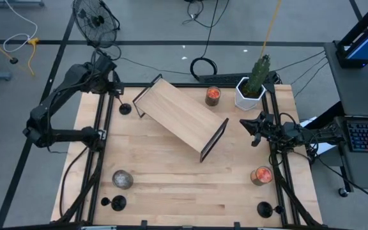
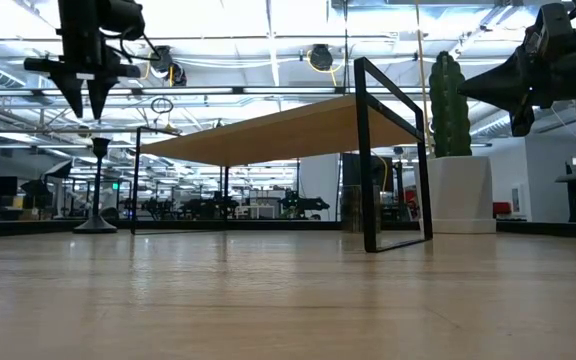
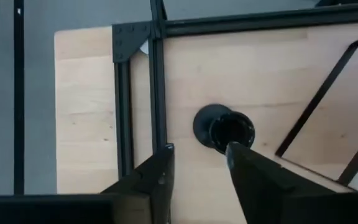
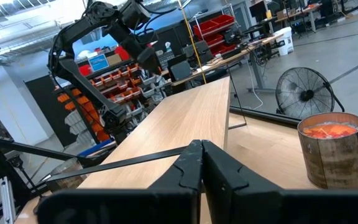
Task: Pick & Place candle stick holders
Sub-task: Put the top black candle holder on the shelf
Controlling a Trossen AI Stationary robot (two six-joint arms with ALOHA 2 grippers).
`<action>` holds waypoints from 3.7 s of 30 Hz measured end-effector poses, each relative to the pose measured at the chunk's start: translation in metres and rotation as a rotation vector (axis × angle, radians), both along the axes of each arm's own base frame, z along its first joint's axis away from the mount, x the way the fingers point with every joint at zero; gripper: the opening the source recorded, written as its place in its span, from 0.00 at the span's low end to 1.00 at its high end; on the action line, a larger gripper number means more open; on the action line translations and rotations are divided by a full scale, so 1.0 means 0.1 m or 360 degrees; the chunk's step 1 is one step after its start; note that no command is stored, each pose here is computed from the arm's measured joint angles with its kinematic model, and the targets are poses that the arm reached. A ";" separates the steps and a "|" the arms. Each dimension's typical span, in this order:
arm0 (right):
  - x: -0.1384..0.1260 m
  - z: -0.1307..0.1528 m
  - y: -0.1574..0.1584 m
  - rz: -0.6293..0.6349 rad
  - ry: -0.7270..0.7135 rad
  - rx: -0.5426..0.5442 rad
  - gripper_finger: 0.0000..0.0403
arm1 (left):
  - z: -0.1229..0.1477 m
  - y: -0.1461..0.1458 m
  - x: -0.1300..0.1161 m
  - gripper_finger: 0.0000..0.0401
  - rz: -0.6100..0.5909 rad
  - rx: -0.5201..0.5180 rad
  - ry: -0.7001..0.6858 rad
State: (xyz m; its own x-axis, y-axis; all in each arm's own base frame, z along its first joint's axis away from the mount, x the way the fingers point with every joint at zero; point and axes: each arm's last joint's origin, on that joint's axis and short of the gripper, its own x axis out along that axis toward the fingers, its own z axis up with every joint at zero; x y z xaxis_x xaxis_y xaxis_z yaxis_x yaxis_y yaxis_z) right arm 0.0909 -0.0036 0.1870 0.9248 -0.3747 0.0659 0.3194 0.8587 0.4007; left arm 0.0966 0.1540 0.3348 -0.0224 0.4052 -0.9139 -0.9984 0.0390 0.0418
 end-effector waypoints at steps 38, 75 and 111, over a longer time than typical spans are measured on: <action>0.00 0.00 0.00 0.0000 0.0002 0.0000 0.01 | -0.23 0.27 0.07 0.44 0.0137 -0.0240 0.0009; 0.00 0.00 0.00 0.0000 0.0002 0.0000 0.01 | -0.60 0.31 0.10 0.43 0.0163 -0.0266 0.0010; 0.00 0.00 0.00 -0.0001 0.0004 -0.0001 0.01 | -0.20 -0.08 -0.12 0.02 0.0075 -0.0225 -0.0134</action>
State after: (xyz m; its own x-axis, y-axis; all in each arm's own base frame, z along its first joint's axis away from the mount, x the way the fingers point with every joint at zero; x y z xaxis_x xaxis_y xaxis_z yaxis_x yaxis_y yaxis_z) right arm 0.0910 -0.0036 0.1866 0.9248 -0.3750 0.0636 0.3208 0.8588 0.3993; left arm 0.0848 0.1463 0.3151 0.0408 0.2727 -0.9612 -0.9990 -0.0081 -0.0447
